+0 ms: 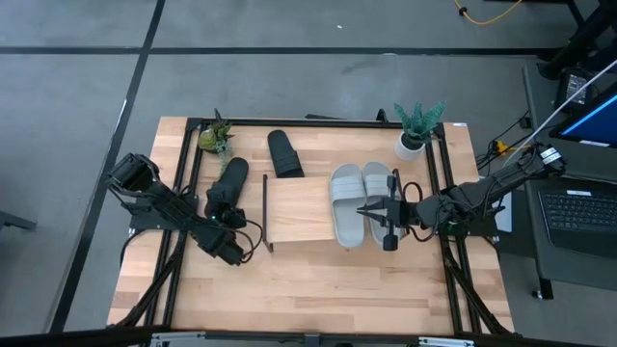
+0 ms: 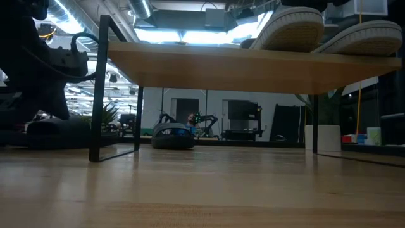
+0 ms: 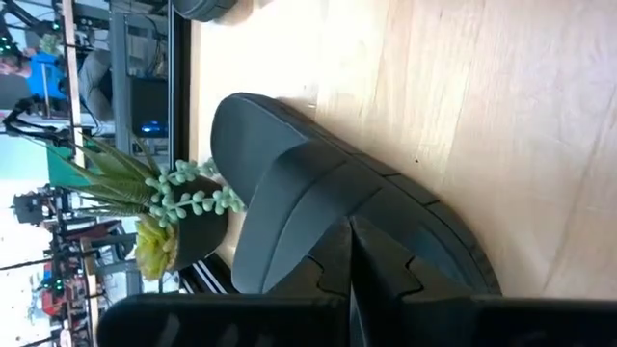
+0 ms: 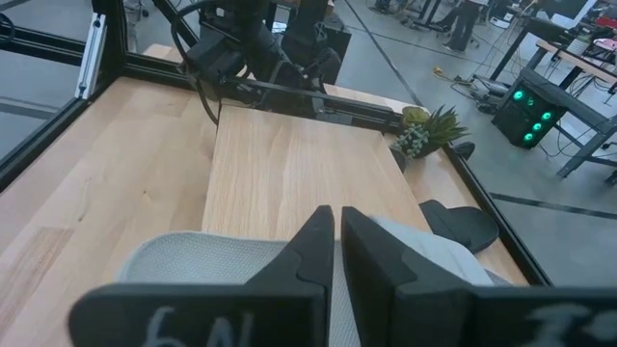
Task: Pick and place slides into the shelf
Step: Put the left black slide on the shelf
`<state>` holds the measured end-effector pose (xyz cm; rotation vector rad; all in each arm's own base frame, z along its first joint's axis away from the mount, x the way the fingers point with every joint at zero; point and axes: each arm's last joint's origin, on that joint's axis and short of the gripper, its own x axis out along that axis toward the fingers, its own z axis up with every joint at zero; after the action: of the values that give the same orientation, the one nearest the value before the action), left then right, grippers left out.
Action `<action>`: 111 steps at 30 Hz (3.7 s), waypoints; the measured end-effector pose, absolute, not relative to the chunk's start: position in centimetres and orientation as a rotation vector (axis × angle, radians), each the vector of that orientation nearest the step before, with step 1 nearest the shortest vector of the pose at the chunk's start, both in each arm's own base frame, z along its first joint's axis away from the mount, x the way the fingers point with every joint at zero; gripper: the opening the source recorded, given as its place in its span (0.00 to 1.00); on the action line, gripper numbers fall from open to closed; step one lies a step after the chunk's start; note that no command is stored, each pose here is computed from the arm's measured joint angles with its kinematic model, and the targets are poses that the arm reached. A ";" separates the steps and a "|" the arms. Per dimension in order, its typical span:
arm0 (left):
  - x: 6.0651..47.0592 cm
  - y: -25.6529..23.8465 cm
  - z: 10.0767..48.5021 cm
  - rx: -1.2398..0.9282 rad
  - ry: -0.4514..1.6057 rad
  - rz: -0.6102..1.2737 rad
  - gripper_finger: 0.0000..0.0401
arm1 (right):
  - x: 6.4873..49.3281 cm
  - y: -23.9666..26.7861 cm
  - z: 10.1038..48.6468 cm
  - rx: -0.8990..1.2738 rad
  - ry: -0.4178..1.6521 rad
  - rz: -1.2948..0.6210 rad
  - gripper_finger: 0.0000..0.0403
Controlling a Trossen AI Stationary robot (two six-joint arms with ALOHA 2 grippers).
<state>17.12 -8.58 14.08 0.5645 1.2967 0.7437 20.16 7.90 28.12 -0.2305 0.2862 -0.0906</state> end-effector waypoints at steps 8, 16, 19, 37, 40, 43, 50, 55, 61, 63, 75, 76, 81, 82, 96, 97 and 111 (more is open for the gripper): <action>17.1 -8.9 14.6 0.506 1.413 0.714 0.01 | 20.2 7.9 28.1 -0.230 0.286 -0.091 0.07; 17.1 -9.1 14.6 0.511 1.404 0.708 0.02 | 20.2 7.9 28.1 -0.231 0.286 -0.091 0.07; 17.1 -9.1 14.6 0.512 1.404 0.707 0.05 | 20.2 7.9 28.1 -0.231 0.287 -0.090 0.07; 17.3 -9.1 14.5 0.507 1.378 0.703 0.34 | 20.1 8.1 28.0 -0.228 0.300 -0.022 0.07; 17.2 -9.2 14.5 0.509 1.402 0.683 0.34 | 20.1 8.1 27.9 -0.234 0.312 -0.021 0.07; 17.2 -9.2 14.5 0.505 1.415 0.676 0.34 | 20.1 8.0 27.8 -0.239 0.321 -0.021 0.07; 17.1 -8.9 14.6 0.583 1.461 0.638 0.34 | 20.0 8.0 27.5 -0.224 0.344 -0.025 0.07; 16.6 -8.2 14.0 0.586 1.499 0.658 0.34 | 20.0 8.0 27.5 -0.226 0.353 -0.025 0.07; 16.4 -7.6 13.3 0.595 1.517 0.651 0.34 | 20.0 8.0 27.5 -0.227 0.353 -0.025 0.07; 16.5 -7.4 13.3 0.600 1.509 0.659 0.34 | 20.0 8.0 27.5 -0.227 0.354 -0.025 0.07; 16.8 -6.8 13.4 0.595 1.472 0.715 0.21 | 20.0 8.0 27.5 -0.227 0.354 -0.026 0.07; 16.8 -6.8 13.4 0.593 1.458 0.728 0.18 | 20.0 8.0 27.5 -0.227 0.354 -0.026 0.07; 17.0 -6.5 13.5 0.555 1.406 0.793 0.02 | 20.0 8.0 27.5 -0.225 0.354 -0.026 0.07; 17.0 -6.5 13.5 0.549 1.403 0.799 0.02 | 20.0 8.0 27.5 -0.221 0.353 -0.027 0.07; 16.0 -6.6 15.8 0.631 1.409 0.958 0.00 | 19.9 8.0 27.4 -0.204 0.358 -0.031 0.07; 16.1 -6.7 16.2 0.638 1.404 0.966 0.00 | 19.9 8.0 27.4 -0.204 0.358 -0.031 0.07; 17.3 -9.5 19.0 0.602 1.280 0.903 0.00 | 19.9 8.0 27.4 -0.185 0.354 -0.033 0.07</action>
<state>17.25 -9.49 19.00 0.6017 1.2796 0.9030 19.95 7.99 27.43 -0.1845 0.3544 -0.0333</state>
